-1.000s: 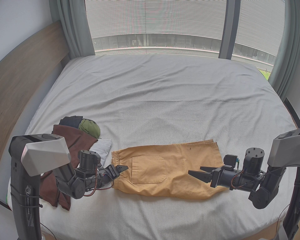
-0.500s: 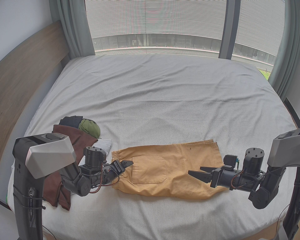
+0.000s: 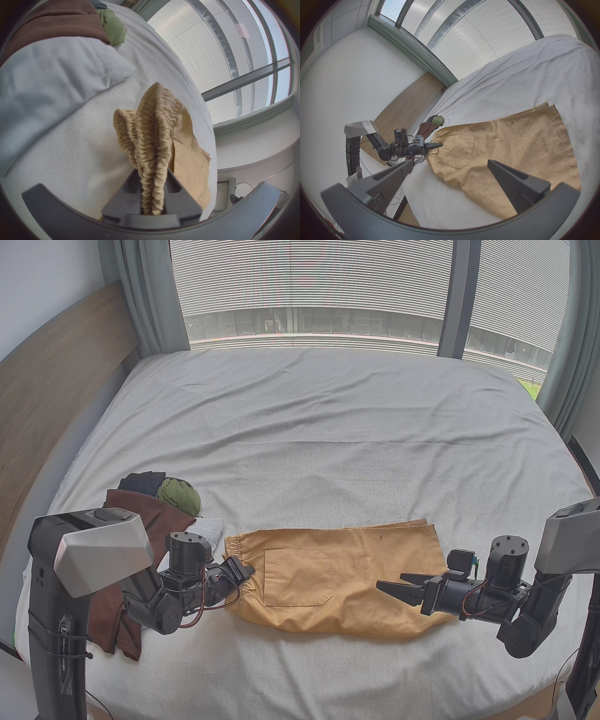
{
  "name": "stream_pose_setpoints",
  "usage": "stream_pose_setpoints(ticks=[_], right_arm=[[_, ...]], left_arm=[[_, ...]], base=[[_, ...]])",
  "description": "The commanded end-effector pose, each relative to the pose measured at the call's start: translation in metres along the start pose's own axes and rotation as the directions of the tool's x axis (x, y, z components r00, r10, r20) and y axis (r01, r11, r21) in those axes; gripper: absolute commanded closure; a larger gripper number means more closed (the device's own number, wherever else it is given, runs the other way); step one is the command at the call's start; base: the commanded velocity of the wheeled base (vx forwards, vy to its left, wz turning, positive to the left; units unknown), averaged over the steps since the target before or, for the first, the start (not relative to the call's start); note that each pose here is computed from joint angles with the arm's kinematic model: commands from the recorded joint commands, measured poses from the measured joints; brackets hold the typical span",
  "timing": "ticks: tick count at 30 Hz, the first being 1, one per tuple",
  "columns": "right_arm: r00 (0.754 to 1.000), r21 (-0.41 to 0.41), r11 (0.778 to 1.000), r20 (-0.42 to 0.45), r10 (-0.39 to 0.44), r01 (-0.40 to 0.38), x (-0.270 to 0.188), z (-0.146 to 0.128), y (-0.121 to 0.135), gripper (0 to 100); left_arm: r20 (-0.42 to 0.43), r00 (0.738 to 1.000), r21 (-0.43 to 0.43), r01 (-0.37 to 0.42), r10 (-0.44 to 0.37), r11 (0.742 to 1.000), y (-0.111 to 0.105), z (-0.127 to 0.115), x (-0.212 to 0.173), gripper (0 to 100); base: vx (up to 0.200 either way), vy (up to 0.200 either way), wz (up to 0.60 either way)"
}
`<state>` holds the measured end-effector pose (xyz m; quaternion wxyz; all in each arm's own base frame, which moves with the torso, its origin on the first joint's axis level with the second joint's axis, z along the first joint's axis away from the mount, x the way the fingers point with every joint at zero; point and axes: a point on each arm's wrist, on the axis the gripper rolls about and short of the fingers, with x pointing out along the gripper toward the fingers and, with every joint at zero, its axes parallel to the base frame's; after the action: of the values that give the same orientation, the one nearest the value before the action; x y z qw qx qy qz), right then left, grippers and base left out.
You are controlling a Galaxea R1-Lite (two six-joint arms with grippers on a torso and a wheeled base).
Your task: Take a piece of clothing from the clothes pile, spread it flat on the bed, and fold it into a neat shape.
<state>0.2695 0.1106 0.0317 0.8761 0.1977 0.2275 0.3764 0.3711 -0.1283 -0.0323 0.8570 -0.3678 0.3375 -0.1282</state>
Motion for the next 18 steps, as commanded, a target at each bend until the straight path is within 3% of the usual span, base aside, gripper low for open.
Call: stream_pose_setpoints(ticks=[1,8,18], right_arm=[[1.0,0.001,1.0,-0.001,-0.002,0.002,0.0,0.0,-0.001,0],[1.0,0.003,1.0,-0.003,-0.006,0.006,0.0,-0.001,-0.002,0],[1.0,0.004,1.0,-0.006,-0.006,0.006,0.001,-0.002,-0.002,0]], left_arm=[[0.018,1.0,0.004,0.012,-0.012,1.0,0.006,-0.005,-0.002,100],[0.076,0.997,0.009,0.027,-0.027,1.0,0.008,0.005,-0.027,100],[0.085,0.996,0.004,0.006,-0.006,1.0,0.02,0.018,-0.058,100]], base=[[0.0,0.0,0.0],[0.0,0.0,0.0],[0.0,0.0,0.0]])
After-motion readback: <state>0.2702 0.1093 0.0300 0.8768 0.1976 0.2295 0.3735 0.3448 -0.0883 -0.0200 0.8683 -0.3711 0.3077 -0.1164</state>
